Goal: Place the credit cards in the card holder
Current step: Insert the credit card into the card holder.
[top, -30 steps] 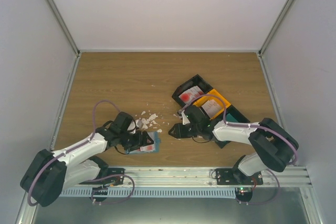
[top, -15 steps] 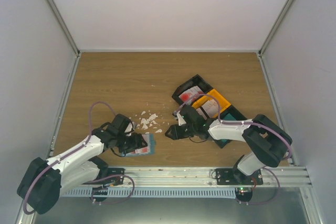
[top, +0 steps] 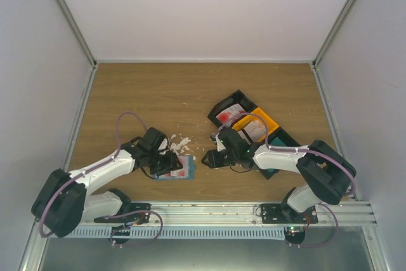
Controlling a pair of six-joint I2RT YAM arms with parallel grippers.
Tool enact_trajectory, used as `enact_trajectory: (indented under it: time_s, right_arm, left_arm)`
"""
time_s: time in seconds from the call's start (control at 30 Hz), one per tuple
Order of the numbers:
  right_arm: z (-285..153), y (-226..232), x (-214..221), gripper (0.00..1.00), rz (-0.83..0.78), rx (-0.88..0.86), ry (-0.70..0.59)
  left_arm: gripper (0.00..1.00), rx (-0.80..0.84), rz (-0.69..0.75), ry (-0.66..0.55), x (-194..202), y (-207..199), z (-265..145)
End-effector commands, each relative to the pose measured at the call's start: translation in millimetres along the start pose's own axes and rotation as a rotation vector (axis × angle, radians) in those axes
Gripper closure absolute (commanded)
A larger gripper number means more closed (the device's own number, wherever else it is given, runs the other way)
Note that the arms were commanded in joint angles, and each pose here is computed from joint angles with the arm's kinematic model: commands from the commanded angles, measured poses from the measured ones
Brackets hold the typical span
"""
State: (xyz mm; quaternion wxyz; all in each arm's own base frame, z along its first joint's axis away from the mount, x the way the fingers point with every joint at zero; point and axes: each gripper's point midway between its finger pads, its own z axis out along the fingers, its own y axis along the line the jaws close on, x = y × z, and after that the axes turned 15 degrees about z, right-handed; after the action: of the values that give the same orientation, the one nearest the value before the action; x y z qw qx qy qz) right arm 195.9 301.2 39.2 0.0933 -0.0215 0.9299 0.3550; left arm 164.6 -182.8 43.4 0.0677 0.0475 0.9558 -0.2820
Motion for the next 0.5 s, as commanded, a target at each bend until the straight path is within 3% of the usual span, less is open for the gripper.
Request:
enact_trajectory:
  time_s: [0.0, 0.27, 0.37, 0.47]
  right_arm:
    - [-4.9, 3.3, -10.2, 0.60, 0.008, 0.017, -0.052]
    - [-5.7, 4.2, -10.5, 0.60, 0.003, 0.015, -0.056]
    - [-6.7, 4.4, -9.8, 0.59, 0.000, 0.011, -0.053]
    - [-5.8, 6.0, -7.4, 0.60, -0.009, 0.001, -0.037]
  left_arm:
    - [0.48, 0.029, 0.109, -0.050, -27.5, -25.9, 2.9]
    - [0.19, -0.137, 0.050, -0.045, -14.3, 4.7, -10.2]
    - [0.22, -0.114, 0.050, -0.070, -18.4, 0.6, -12.3]
    - [0.39, -0.087, 0.057, -0.076, -22.8, -4.0, -8.9]
